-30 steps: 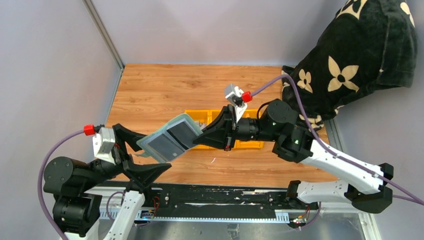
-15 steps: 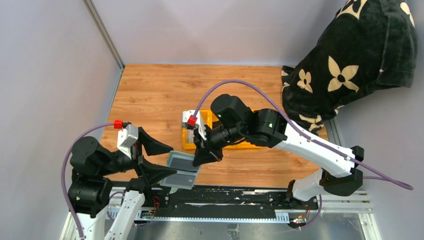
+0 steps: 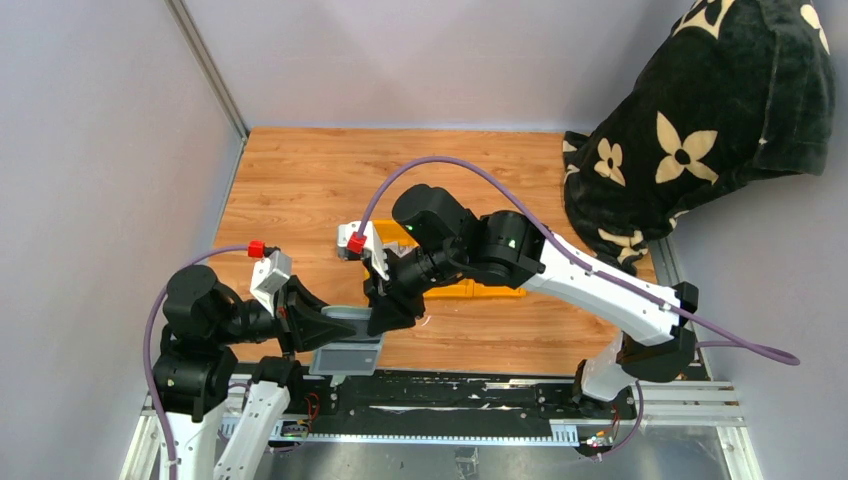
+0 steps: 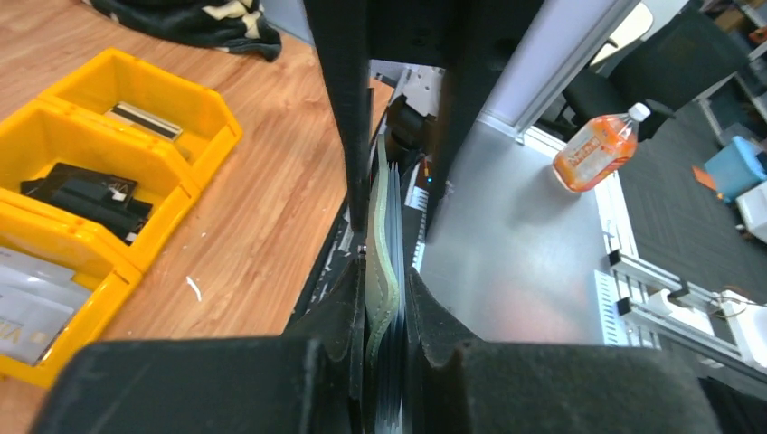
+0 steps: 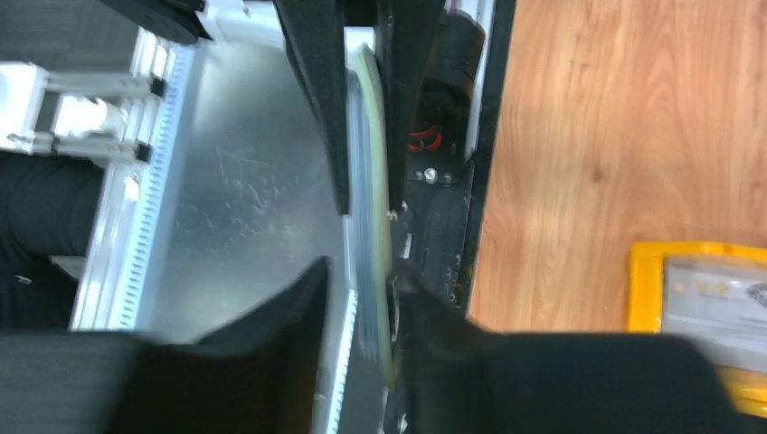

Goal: Take the credit cards out of the card holder
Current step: Remove the credit card from the card holder.

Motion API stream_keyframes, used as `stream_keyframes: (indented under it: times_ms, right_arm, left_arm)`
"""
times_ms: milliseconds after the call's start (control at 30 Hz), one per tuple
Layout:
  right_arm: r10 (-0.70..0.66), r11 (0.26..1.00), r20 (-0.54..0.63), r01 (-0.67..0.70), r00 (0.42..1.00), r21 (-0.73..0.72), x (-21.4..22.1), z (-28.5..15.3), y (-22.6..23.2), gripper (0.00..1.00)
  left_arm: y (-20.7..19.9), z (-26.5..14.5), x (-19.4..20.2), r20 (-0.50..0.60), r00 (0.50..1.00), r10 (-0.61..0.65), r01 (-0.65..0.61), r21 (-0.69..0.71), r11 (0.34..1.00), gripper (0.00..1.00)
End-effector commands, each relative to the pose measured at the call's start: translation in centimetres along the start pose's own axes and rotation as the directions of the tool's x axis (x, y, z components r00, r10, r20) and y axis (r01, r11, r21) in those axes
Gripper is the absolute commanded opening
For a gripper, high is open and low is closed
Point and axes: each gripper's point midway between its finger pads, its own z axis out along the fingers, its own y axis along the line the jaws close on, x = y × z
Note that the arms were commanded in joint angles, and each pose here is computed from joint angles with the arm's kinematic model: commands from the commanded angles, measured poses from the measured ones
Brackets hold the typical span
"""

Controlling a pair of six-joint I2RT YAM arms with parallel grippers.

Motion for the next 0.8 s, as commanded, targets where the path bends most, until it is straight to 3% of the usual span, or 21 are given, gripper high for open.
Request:
stream_keyframes:
  times_ms: [0,100,167,200,267,400,467,533,667,700,733,767]
  right_arm:
    - [-0.041,0.999,0.169,0.043,0.985,-0.01,-2.7,-0.2,0.9,0.44]
    - [-0.012,0.999,0.384,0.025,0.923,-0.028,-3.6,-0.6,0.9,0.55]
    - [-0.041,0.997,0.623,0.072,0.781,-0.024,-6.2,-3.1,1.6,0.61]
    - [-0.031,0.998,0.684,0.065,0.729,-0.024,-6.1,-3.7,1.7,0.62]
    - [0.003,0.998,0.776,0.043,0.631,-0.039,-6.1,-4.8,1.8,0.61]
    - [0.108,0.992,0.853,0.003,0.51,-0.127,-5.7,-5.6,1.9,0.55]
    - [0.155,0.985,0.864,-0.005,0.479,-0.174,-5.6,-5.5,1.9,0.5]
    - [0.197,0.976,0.87,-0.004,0.452,-0.219,-5.8,-5.4,2.0,0.39]
    - [0.252,0.962,0.869,-0.018,0.425,-0.271,-5.7,-5.4,2.0,0.01]
    - [0.257,0.962,0.857,-0.031,0.446,-0.272,-5.5,-5.3,1.9,0.0]
    - [0.267,0.961,0.82,-0.073,0.506,-0.268,-4.8,-4.5,1.5,0.0]
    - [0.26,0.963,0.803,-0.084,0.537,-0.255,-4.7,-4.5,1.6,0.0]
  left_arm:
    - [0.2,-0.2,-0.6,0.018,0.997,0.078,-0.077,-0.049,0.996,0.0]
    - [0.4,-0.4,-2.0,0.034,0.993,0.113,-0.109,-0.098,0.989,0.0]
    - [0.4,-0.4,-3.0,0.05,0.993,0.107,-0.101,-0.12,0.988,0.0]
    - [0.3,-0.4,-3.4,0.06,0.993,0.098,-0.09,-0.124,0.988,0.0]
    - [0.1,-0.3,-4.3,0.09,0.993,0.075,-0.064,-0.122,0.99,0.0]
    - [-0.7,-0.1,-6.1,0.187,0.982,0.039,-0.023,-0.085,0.996,0.0]
    - [-1.1,-0.1,-6.7,0.236,0.971,0.027,-0.01,-0.073,0.997,0.0]
    - [-1.2,-0.2,-6.7,0.257,0.966,0.01,0.007,-0.069,0.998,0.0]
    - [-1.0,-0.2,-5.8,0.228,0.973,0.01,0.01,-0.085,0.996,0.0]
    - [-0.8,-0.2,-5.5,0.213,0.977,0.015,0.006,-0.097,0.995,0.06]
    - [-0.5,-0.3,-4.7,0.185,0.983,0.0,0.02,-0.111,0.994,0.24]
    - [-0.4,-0.3,-4.5,0.167,0.986,0.026,-0.006,-0.119,0.993,0.34]
